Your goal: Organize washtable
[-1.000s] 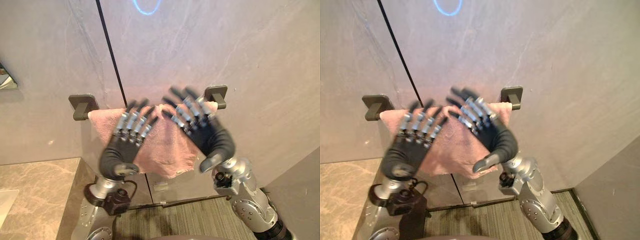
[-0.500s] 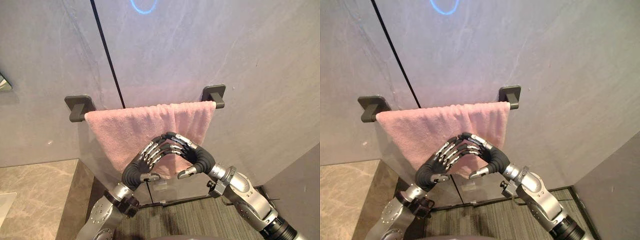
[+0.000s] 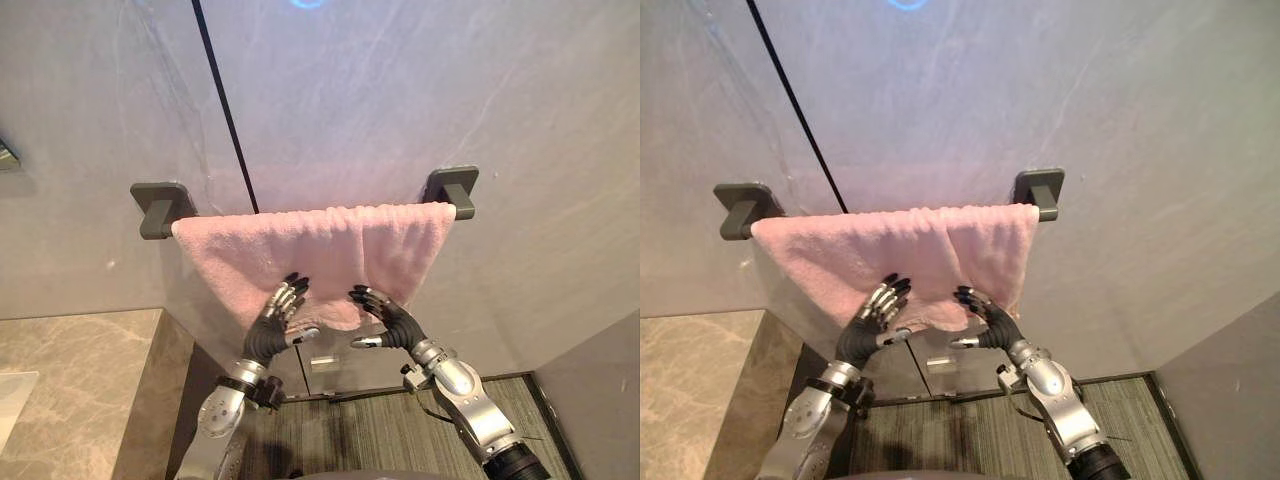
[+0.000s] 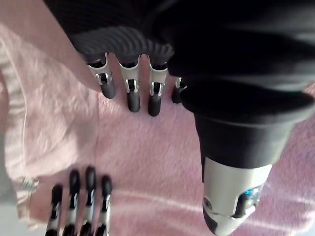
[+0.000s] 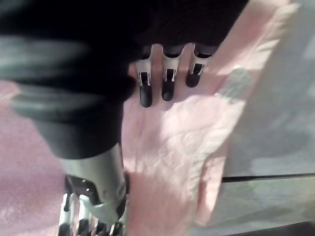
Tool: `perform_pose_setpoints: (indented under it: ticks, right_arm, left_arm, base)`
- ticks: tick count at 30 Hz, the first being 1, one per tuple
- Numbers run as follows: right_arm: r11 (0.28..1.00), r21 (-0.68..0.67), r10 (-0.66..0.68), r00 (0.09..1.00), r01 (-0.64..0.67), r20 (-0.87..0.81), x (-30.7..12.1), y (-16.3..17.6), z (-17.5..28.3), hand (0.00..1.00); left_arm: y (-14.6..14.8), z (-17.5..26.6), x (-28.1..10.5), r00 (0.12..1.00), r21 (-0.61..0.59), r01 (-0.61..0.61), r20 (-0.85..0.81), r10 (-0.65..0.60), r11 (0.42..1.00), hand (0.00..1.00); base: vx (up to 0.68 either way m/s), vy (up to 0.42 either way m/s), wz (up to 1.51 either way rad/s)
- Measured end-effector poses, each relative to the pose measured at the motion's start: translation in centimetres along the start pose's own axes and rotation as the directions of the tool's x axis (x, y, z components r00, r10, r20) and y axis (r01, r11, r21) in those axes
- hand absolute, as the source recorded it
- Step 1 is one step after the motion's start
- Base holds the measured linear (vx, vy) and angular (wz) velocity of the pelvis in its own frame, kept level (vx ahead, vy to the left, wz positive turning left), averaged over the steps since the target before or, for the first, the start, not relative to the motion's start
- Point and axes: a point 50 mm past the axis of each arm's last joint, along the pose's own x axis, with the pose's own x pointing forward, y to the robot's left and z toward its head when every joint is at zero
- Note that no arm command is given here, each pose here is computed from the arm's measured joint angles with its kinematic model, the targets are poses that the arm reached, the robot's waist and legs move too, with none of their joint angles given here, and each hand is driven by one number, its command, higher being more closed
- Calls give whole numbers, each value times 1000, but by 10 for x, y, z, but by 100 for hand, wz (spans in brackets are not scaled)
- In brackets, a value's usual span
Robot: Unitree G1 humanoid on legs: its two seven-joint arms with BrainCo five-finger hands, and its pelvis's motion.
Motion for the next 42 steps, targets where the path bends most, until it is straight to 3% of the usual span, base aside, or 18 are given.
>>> perform_pose_setpoints:
  ticks: [11,24,33,42]
  right_arm:
    - [966,80,-249,967,244,56,-21,-31,9,0]
    - [848,205,-511,857,488,74,-61,-49,12,0]
    - [802,230,-566,825,552,-6,-78,-43,-4,0]
    - [781,123,-609,790,613,-72,-91,-43,-14,0]
  left_arm:
    - [30,5,-13,977,16,-212,39,211,977,0]
    - [45,-8,-46,910,-37,-414,-16,413,910,0]
    - [45,-10,-63,885,-39,-465,-38,464,884,0]
    - [47,-23,-73,844,40,-527,-98,528,849,0]
  base:
    - [-15,-19,3]
    - [-3,-6,2]
    - [-7,-10,2]
    - [-7,-1,-1]
